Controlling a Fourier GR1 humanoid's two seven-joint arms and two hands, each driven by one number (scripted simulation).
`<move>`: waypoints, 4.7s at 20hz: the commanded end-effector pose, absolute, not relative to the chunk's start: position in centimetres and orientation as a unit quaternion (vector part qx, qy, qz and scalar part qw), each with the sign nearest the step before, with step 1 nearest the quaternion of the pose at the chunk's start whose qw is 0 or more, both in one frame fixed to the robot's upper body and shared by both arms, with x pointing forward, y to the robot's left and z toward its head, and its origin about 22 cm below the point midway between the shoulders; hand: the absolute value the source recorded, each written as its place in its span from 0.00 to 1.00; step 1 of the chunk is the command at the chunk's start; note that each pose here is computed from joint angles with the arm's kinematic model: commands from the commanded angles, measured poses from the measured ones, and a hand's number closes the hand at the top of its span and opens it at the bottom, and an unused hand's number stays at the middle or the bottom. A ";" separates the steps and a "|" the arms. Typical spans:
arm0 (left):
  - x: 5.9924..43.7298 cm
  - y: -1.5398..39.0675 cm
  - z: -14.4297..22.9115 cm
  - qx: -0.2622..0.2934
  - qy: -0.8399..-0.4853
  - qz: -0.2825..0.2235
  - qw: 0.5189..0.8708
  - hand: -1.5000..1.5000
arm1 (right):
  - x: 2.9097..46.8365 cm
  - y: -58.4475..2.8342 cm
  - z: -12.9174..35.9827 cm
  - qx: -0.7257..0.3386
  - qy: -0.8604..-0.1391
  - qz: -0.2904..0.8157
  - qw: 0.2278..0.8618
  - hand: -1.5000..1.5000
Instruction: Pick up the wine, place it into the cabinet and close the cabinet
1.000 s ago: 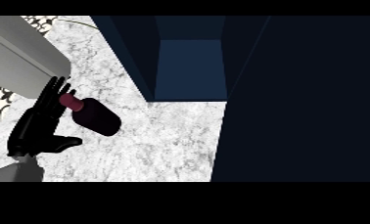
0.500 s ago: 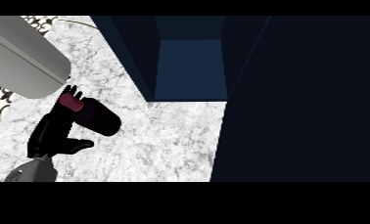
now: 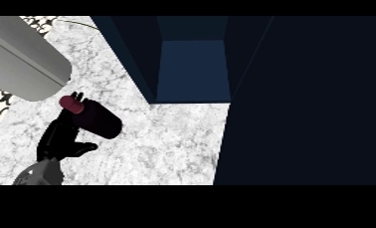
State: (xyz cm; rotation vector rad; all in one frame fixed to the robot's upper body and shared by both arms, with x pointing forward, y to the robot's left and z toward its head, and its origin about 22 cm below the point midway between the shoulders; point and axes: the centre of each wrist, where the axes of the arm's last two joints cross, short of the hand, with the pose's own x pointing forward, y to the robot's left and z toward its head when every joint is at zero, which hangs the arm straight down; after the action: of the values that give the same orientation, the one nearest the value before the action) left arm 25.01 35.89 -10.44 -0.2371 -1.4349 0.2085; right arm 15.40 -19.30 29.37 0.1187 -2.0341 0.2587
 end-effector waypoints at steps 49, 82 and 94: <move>28.4 15.5 -1.3 -0.134 -0.828 0.001 0.544 1.00 | 14.3 -19.7 28.9 0.078 -0.830 0.106 0.542 0.00; 37.2 7.6 10.2 -0.016 -0.834 -0.015 0.552 1.00 | 15.1 -19.8 28.4 0.069 -0.838 0.110 0.531 0.00; 36.5 6.5 5.2 0.006 -0.825 -0.020 0.565 1.00 | 15.3 -20.5 28.8 0.074 -0.835 0.112 0.533 0.00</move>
State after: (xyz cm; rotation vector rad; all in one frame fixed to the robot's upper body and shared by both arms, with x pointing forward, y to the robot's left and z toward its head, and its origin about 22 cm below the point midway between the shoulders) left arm 36.73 6.73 7.01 -0.0047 -1.9486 -0.0396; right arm 16.56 -20.84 28.57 0.0983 -1.9875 0.2209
